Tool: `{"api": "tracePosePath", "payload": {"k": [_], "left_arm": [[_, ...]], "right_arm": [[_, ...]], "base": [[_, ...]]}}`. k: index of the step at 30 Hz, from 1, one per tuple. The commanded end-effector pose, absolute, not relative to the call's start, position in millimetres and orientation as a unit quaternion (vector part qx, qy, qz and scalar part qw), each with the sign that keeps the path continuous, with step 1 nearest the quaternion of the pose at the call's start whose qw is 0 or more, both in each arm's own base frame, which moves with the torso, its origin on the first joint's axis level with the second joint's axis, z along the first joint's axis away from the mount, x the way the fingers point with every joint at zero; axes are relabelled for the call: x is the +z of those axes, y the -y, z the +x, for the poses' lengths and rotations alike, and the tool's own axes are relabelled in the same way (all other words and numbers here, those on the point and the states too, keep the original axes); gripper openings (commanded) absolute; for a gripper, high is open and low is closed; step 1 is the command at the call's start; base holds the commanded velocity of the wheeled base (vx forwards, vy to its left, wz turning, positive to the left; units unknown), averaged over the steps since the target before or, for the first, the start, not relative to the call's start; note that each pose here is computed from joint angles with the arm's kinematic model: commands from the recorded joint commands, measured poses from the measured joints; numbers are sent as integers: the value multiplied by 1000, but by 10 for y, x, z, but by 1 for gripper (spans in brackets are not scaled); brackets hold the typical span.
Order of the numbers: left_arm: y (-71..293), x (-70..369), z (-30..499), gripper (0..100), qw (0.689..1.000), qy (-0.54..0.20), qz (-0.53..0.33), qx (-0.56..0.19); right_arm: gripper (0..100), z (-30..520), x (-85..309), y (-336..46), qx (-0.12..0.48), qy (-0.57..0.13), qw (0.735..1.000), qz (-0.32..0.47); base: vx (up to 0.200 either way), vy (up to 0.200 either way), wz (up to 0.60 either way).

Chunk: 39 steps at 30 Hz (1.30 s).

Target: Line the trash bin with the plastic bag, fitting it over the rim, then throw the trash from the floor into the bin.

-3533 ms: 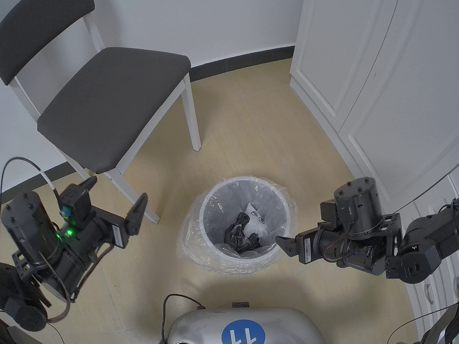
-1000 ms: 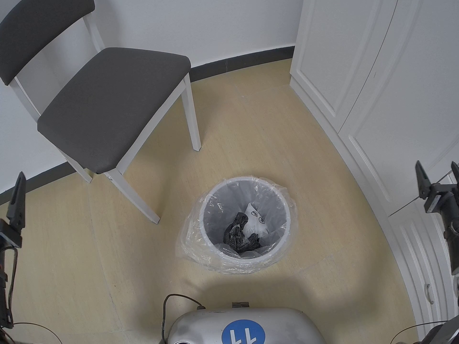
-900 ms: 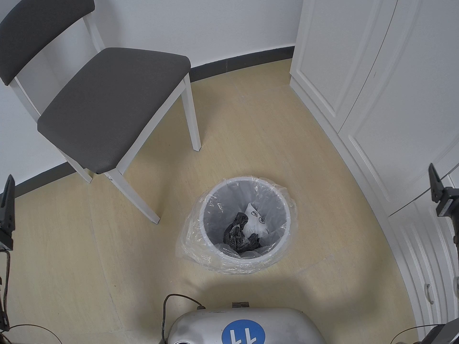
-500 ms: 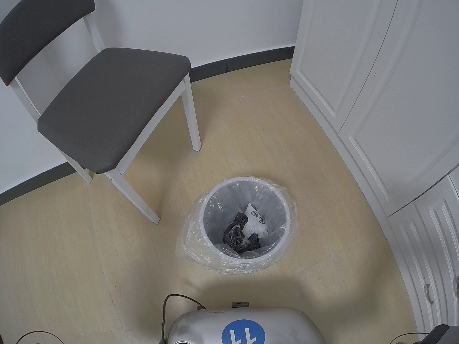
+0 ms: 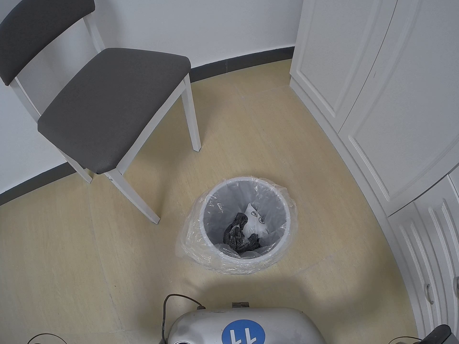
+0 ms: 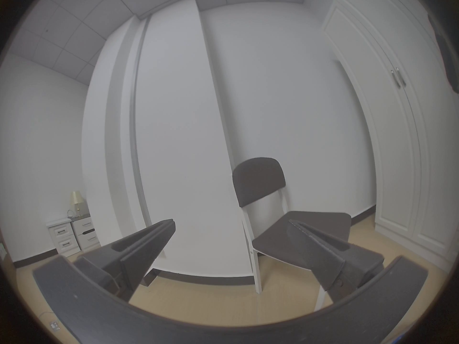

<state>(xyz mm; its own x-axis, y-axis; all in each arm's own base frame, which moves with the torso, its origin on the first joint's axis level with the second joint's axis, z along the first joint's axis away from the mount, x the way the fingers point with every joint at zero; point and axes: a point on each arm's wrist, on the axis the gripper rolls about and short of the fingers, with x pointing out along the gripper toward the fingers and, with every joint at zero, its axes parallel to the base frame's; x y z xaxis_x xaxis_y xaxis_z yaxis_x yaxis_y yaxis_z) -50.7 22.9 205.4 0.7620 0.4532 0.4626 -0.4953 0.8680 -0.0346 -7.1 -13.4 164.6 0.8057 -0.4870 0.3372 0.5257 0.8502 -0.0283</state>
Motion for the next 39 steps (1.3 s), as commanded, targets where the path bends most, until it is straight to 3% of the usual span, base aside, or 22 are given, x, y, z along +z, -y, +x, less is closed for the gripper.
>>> {"api": "tracePosePath", "payload": {"k": [1, 15, 27, 33, 39], "left_arm": [[-257, 2083, -674, 100, 928, 268, 30, 257], [-269, 2203, -780, 100, 918, 294, 18, 265], [-233, 2198, -791, 100, 911, 296, 23, 286], [-147, 1974, -772, 100, 901, 277, 46, 331], [-128, 1668, -640, 100, 911, 248, 63, 323]], "right_arm": [[100, -432, 1647, 159, -282, 223, 932, -39], [100, -645, 1881, 146, -303, 261, 916, -20], [100, -776, 1839, 125, -312, 257, 914, -20], [100, -745, 1803, 123, -298, 261, 918, 10], [100, -707, 1769, 108, -255, 269, 928, 26]], "base": [[0, 0, 0], [0, 0, 0], [0, 0, 0], [0, 0, 0], [0, 0, 0]]}}
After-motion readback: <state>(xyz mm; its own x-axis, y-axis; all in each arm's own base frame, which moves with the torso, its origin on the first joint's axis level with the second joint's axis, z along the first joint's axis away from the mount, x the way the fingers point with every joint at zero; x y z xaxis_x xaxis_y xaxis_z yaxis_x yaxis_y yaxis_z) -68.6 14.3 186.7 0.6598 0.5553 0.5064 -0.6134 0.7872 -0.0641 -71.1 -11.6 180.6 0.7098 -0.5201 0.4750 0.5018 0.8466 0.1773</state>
